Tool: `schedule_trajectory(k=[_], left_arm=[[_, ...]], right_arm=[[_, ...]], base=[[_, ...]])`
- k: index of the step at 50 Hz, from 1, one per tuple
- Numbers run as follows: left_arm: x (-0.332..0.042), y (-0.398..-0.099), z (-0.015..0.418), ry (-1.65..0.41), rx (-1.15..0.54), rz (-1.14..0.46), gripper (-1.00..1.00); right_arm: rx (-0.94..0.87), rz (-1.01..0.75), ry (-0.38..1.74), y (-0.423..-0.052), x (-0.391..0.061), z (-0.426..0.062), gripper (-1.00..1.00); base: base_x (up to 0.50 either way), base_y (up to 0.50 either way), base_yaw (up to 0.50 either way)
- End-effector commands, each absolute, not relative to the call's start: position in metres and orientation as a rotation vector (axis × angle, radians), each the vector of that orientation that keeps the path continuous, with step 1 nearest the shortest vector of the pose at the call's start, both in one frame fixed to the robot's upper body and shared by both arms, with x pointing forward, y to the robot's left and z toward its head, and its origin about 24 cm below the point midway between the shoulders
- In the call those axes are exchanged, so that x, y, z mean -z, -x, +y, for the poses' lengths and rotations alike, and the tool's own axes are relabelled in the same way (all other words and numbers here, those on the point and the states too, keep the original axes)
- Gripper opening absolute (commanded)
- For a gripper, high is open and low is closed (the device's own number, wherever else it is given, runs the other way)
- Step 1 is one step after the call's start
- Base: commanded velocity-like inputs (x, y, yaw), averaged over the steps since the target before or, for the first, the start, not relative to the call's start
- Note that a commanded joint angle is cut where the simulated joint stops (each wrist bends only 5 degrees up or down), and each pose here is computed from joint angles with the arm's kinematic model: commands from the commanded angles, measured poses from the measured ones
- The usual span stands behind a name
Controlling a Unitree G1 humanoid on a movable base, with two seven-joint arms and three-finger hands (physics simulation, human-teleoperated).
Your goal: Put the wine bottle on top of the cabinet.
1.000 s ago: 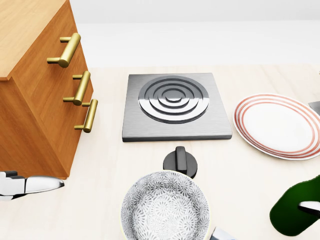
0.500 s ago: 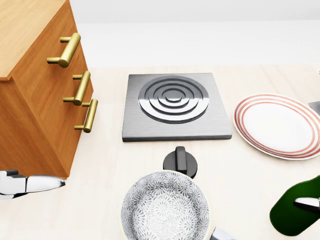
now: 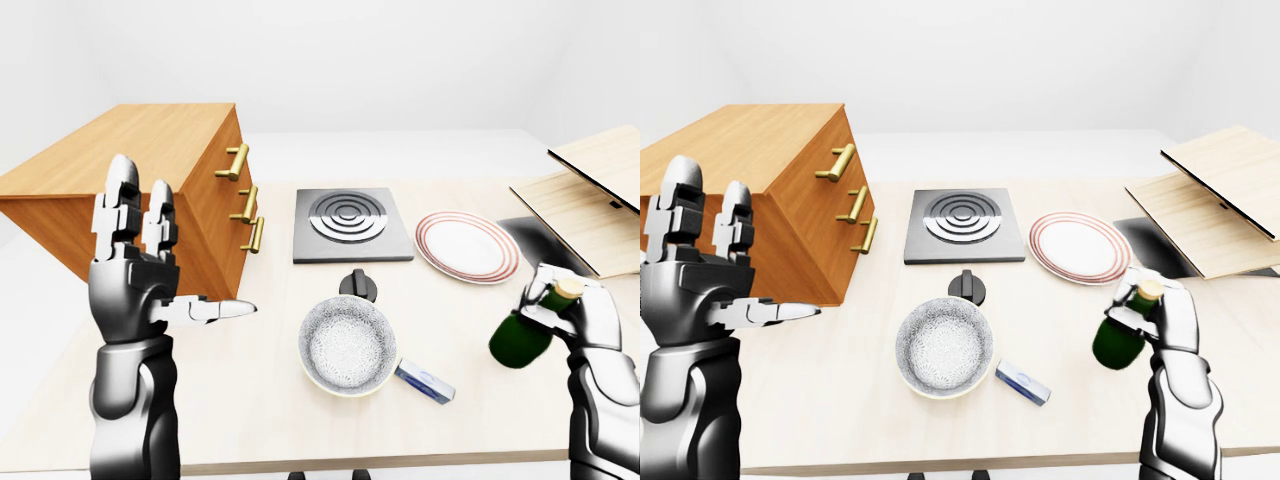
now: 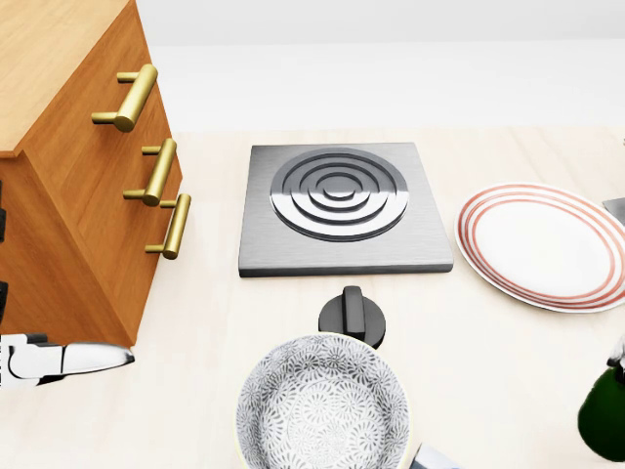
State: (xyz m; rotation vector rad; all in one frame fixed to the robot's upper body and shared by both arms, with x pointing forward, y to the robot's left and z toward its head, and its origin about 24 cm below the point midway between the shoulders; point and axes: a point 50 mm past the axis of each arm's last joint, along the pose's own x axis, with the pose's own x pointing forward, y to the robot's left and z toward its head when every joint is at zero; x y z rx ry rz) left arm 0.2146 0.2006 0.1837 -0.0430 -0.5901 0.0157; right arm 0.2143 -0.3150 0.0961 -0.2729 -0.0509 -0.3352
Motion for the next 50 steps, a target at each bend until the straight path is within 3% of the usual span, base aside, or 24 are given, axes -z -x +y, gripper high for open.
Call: schedule_trajectory(k=[1,17,25,38,50], left_arm=[[-0.18,-0.215,0.2,0.045,-0.013,-0.574,1.0],[-0.181,-0.214,0.203,0.051,-0.016,-0.579,1.0],[-0.181,-0.213,0.205,0.061,-0.015,-0.583,1.0],[-0.184,-0.211,0.205,0.071,-0.011,-0.597,1.0],[-0.187,-0.206,0.209,0.07,-0.022,-0.615,1.0]], right_arm=[[0.352,-0.075,0.276,-0.215,-0.101,-0.314,-1.0],[0.203,-0.324,0.43,-0.208,-0.16,-0.271,-1.0],[0.005,-0.732,0.682,-0.189,-0.246,-0.217,-1.0],[-0.167,-1.133,0.986,-0.17,-0.321,-0.168,-1.0],[-0.248,-1.132,0.914,-0.205,-0.347,-0.163,-1.0]], base=[[0.0,0.0,0.0],[0.0,0.0,0.0],[0.0,0.0,0.0],[0.0,0.0,0.0],[0.0,0.0,0.0]])
